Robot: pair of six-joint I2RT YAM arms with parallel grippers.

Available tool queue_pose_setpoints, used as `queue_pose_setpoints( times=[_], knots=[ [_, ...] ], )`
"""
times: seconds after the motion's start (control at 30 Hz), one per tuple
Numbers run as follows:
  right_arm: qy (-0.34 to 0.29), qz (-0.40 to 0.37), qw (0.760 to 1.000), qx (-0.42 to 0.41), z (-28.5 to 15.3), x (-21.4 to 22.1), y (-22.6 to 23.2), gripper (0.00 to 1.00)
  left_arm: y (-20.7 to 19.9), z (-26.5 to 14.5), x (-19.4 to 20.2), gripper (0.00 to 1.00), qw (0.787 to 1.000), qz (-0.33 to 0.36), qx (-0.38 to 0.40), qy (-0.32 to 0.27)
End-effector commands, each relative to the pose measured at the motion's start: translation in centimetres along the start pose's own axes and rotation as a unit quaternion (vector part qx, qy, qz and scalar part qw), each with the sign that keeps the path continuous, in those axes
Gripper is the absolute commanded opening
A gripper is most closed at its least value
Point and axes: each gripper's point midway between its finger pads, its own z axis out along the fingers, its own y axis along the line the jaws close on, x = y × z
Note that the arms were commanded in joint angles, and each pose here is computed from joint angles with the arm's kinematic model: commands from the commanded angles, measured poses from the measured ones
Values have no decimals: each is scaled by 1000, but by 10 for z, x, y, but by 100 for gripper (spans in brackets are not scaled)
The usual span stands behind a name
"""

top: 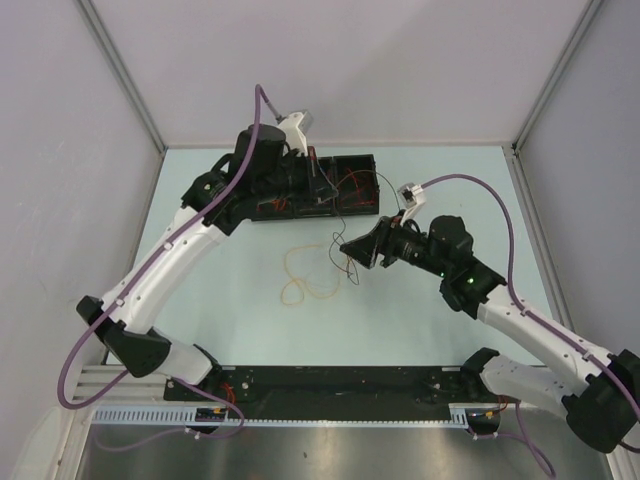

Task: Untangle the cables

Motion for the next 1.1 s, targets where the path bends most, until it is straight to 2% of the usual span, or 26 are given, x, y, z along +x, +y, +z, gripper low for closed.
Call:
queue_pose_setpoints(
  times=[0.0, 0.27, 0.47, 0.93, 1.07],
  knots=[
    [-35, -33, 999, 7, 10, -22, 3, 74, -24, -18, -10, 0, 998, -6, 51, -23],
    [-25, -18, 999, 18, 32, -15, -8, 67, -28, -17, -6, 0, 997, -10, 69, -22],
    [-24, -16, 999, 22, 44, -11, -13, 57, -30, -20, -4, 0, 997, -6, 77, -22],
    [-13, -14, 1000, 22, 58, -1, -12, 13, -30, -21, -4, 0, 996, -4, 80, -28],
    [-17, -13, 1000, 14, 53, -6, -5, 2, -10, -17, -8, 0, 998, -8, 48, -40]
  ],
)
